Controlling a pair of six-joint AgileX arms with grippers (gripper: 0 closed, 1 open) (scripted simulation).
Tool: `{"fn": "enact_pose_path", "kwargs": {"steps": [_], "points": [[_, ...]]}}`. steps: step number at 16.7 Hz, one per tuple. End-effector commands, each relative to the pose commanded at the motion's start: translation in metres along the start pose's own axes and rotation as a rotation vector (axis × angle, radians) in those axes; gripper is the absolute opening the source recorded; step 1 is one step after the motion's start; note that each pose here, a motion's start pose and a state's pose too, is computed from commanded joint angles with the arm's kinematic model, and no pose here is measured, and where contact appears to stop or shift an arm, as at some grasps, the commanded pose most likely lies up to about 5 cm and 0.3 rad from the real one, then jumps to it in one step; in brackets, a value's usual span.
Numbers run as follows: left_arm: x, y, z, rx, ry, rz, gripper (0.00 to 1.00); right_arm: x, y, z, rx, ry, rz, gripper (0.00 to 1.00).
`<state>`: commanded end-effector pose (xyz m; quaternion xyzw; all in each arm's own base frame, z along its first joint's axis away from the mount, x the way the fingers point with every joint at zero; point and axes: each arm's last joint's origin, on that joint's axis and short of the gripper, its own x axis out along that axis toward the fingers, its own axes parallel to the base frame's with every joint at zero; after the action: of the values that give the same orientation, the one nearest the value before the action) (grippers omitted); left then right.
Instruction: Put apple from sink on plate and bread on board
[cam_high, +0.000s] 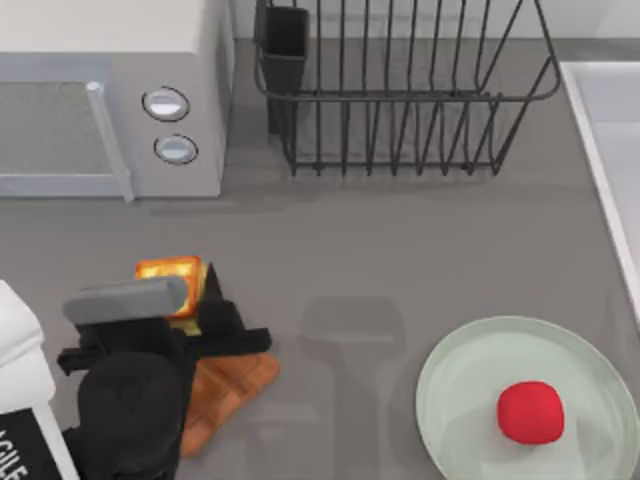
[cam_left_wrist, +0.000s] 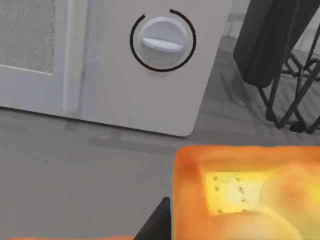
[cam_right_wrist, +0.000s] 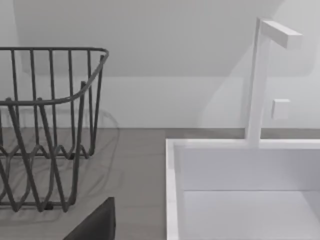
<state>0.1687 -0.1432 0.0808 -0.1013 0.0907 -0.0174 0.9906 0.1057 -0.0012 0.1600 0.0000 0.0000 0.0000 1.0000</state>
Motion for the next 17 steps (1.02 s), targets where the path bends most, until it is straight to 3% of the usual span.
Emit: {"fn": "enact_pose_path", "kwargs": {"steps": [9, 14, 17], "points": [[0.007, 0.021, -0.028, 0.194, 0.108, 0.057, 0.0, 0.0, 0.0, 0.0, 0.0, 0.0, 0.0, 1.0], [0.007, 0.022, -0.029, 0.201, 0.114, 0.059, 0.0, 0.0, 0.0, 0.0, 0.0, 0.0, 0.0, 1.0], [0.007, 0.022, -0.029, 0.201, 0.114, 0.059, 0.23, 0.0, 0.0, 0.0, 0.0, 0.0, 0.0, 1.0]]}}
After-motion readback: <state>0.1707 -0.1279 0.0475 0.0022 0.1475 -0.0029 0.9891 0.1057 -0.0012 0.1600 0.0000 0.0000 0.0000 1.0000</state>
